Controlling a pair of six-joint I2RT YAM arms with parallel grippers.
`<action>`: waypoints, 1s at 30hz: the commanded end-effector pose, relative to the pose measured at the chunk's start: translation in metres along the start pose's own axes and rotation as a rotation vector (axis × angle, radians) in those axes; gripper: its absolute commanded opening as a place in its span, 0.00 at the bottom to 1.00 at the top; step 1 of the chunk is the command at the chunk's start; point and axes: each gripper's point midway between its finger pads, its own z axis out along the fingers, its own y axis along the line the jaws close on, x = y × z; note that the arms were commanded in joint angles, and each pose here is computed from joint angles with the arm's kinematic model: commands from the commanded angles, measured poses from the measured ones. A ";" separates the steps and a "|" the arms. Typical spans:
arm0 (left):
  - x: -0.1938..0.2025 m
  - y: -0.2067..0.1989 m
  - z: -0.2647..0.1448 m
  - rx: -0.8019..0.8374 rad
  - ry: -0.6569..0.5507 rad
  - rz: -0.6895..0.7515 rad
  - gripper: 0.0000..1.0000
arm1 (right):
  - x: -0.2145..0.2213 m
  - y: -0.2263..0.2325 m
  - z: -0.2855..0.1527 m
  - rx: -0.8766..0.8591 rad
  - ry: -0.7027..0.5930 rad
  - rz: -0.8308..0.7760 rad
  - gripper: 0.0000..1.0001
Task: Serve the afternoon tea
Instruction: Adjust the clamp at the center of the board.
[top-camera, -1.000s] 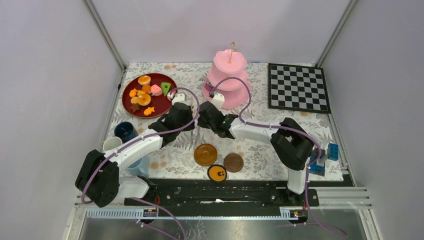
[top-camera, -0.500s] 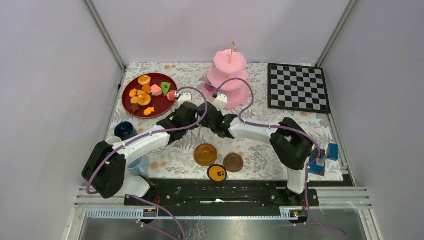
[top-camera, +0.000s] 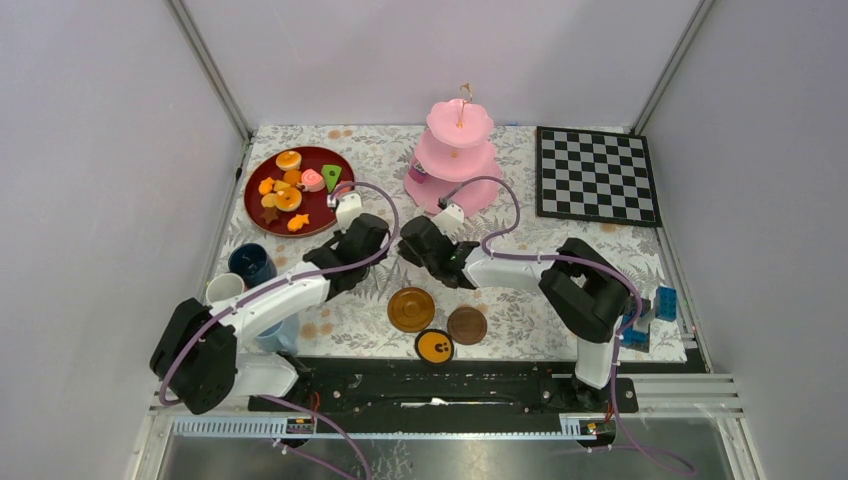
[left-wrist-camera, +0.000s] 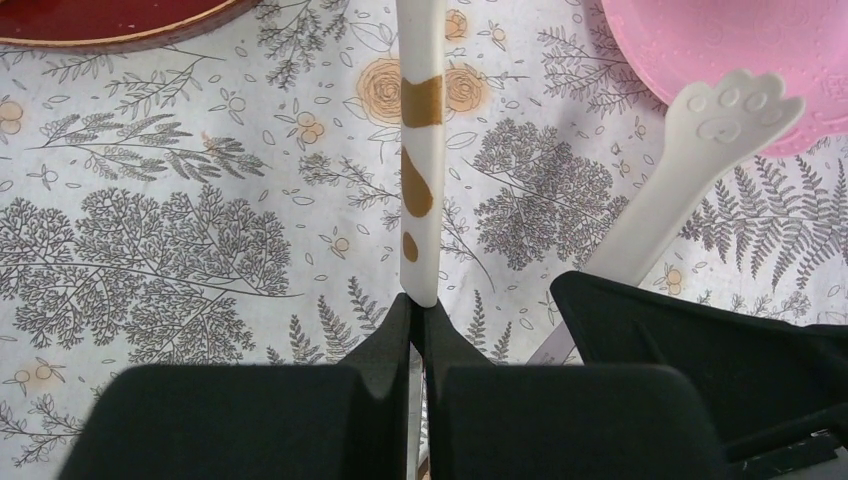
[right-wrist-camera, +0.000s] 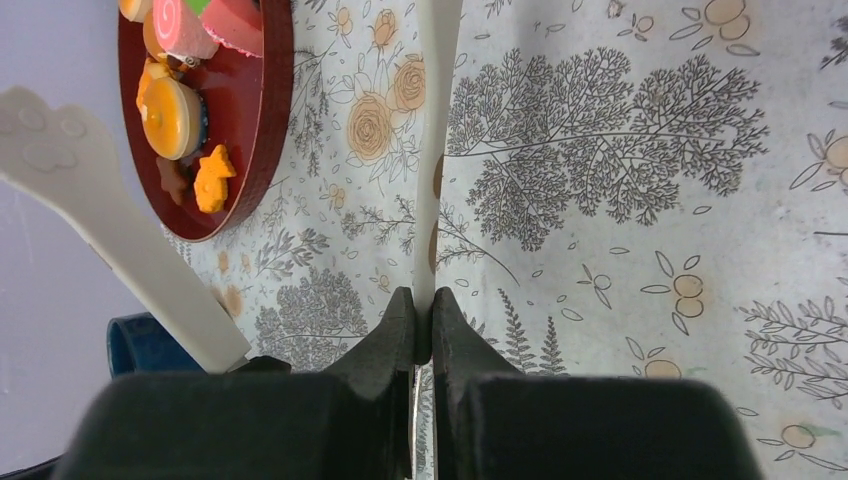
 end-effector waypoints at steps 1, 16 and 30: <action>-0.028 0.079 -0.003 -0.277 -0.130 -0.037 0.00 | -0.032 -0.076 0.004 0.227 -0.083 -0.011 0.00; -0.013 0.104 -0.001 -0.277 -0.106 -0.162 0.00 | -0.031 -0.081 0.007 0.170 -0.070 0.095 0.00; 0.031 0.012 0.063 0.111 0.235 0.053 0.00 | 0.001 0.003 0.033 -0.130 0.108 -0.225 0.20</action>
